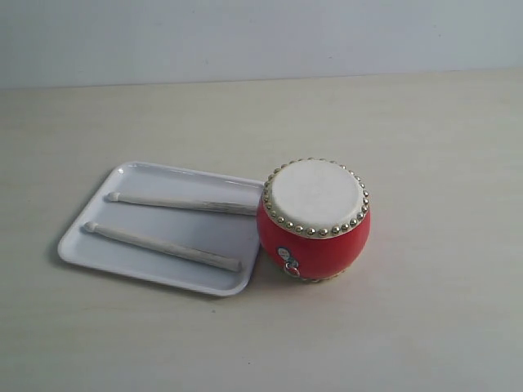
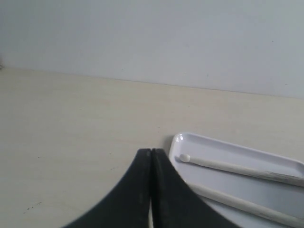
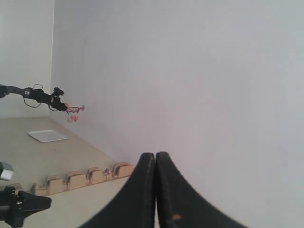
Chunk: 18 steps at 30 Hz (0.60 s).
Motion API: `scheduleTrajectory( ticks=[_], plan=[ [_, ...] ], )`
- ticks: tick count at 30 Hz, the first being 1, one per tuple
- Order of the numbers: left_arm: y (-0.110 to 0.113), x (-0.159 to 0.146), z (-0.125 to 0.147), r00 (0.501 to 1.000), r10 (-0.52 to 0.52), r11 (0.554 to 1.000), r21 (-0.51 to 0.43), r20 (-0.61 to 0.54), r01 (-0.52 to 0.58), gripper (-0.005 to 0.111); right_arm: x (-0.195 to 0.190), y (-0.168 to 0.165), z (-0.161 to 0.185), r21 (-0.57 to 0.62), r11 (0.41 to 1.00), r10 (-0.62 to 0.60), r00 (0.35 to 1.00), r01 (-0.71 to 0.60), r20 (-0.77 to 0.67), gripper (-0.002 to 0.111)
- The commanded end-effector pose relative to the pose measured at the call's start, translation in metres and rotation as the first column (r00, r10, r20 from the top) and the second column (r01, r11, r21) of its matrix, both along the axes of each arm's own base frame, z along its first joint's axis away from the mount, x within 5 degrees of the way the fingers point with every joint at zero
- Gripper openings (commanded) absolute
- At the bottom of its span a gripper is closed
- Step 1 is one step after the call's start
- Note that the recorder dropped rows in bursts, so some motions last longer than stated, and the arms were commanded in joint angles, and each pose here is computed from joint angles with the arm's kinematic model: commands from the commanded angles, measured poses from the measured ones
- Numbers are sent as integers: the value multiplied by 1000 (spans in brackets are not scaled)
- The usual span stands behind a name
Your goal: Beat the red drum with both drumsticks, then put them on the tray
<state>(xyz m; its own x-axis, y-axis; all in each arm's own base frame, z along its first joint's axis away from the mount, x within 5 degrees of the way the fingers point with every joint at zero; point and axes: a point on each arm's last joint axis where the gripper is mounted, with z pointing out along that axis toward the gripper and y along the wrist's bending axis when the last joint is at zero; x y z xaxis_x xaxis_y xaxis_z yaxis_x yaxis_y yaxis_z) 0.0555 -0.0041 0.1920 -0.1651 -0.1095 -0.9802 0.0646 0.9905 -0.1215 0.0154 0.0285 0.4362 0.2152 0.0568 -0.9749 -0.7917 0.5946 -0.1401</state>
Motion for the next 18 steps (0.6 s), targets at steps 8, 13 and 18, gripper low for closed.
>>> scheduleTrajectory(
  ticks=[8, 13, 18],
  plan=[
    [0, 0, -1, 1000, 3, 1000, 8, 0, -3, 0, 4, 2, -6, -99, 995, -25, 1000, 24, -10, 0],
    [0, 0, -1, 1000, 3, 1000, 8, 0, -3, 0, 13, 3, -17, -59, 985, -163, 985, 160, -47, 0],
    [0, 0, -1, 1000, 3, 1000, 8, 0, -3, 0, 23, -8, -51, -105, 874, -484, 869, 475, -100, 0]
  ],
)
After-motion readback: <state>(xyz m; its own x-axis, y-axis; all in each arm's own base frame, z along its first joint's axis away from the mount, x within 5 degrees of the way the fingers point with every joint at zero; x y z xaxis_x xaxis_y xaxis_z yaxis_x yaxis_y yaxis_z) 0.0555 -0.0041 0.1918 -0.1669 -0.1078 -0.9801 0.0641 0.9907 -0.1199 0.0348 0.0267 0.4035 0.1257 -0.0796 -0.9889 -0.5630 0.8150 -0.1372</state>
